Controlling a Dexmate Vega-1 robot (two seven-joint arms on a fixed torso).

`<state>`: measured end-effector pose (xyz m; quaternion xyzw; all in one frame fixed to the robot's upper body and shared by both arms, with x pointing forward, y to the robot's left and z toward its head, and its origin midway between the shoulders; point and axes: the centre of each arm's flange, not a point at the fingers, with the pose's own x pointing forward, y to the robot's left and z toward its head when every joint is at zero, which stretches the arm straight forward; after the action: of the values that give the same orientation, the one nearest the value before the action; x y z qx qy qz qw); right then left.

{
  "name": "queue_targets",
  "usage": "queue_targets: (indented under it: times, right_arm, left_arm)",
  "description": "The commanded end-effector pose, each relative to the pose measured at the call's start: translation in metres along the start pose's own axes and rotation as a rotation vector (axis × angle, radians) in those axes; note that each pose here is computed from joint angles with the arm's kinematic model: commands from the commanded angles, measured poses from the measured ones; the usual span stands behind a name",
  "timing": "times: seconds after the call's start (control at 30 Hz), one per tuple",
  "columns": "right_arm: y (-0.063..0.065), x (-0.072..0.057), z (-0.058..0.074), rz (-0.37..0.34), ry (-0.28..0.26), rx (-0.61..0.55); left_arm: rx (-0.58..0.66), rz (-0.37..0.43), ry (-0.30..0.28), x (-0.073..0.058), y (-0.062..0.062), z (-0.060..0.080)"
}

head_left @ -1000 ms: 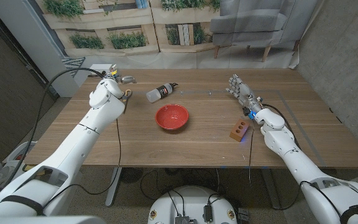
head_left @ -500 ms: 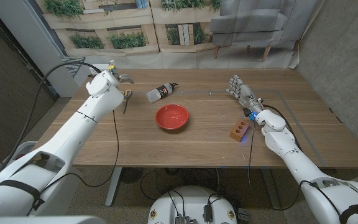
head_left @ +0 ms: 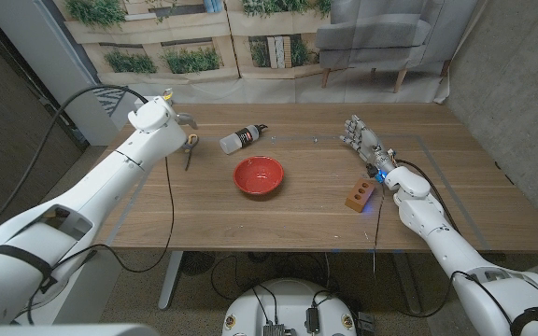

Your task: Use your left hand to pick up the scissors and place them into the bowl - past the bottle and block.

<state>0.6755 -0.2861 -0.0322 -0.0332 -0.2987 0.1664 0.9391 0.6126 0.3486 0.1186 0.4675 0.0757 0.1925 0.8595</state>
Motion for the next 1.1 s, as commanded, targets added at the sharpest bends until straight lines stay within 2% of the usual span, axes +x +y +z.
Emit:
queue_targets:
  times: [0.03, 0.33, 0.43, 0.83, 1.1]
  right_arm:
    - [0.002, -0.001, -0.005, 0.026, 0.008, -0.002]
    - [0.003, 0.003, -0.004, 0.047, 0.004, -0.009]
    - [0.004, 0.004, -0.006, 0.058, 0.008, -0.01]
    - [0.001, 0.005, -0.012, 0.078, 0.022, -0.008]
    - [-0.002, 0.007, -0.013, 0.088, 0.027, -0.015]
  left_arm:
    - [0.026, -0.02, 0.09, 0.009, 0.002, -0.006]
    - [0.049, -0.021, 0.14, 0.017, 0.0, -0.006]
    - [0.064, -0.013, 0.158, 0.016, -0.004, -0.004]
    - [0.094, -0.02, 0.232, 0.034, -0.01, 0.001]
    - [0.102, -0.032, 0.248, 0.043, -0.015, 0.007]
